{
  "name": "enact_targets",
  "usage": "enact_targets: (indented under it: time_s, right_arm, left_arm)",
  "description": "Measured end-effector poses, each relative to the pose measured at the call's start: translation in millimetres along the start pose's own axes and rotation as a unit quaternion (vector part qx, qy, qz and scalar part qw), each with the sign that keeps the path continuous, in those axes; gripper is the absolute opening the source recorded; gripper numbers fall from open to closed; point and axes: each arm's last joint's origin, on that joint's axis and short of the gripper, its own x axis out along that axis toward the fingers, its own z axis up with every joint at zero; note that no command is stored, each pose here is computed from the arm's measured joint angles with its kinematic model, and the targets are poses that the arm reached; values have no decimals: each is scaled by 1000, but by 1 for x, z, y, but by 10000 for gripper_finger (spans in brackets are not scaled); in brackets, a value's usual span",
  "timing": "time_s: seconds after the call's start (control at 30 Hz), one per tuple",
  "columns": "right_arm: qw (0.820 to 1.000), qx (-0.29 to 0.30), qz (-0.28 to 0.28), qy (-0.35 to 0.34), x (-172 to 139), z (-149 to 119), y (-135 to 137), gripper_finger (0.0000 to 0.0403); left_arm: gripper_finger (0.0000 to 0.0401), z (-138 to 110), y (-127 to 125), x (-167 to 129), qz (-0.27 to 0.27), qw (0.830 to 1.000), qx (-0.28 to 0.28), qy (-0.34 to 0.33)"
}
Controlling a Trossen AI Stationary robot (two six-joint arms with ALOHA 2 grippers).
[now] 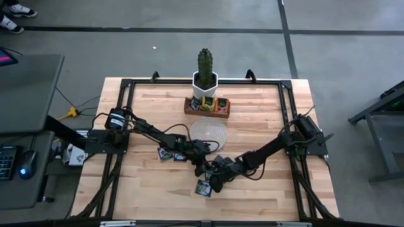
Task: Pick & Place Tea
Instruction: Put the purple tea bag into the left section of the wooden organizer
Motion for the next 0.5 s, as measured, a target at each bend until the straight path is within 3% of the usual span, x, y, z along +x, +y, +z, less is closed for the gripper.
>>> enact_targets:
  time_s: [0.23, 0.5]
  right_arm:
    - [1000, -19, -20, -13, -19, 6, 3, 0]
    - [998, -37, -31, -37, -62, 20, 12, 0]
  left_arm:
    - [0, 0, 1, 0, 5, 1000, 13, -3]
    - [0, 0, 0, 0, 4, 1000, 23, -1]
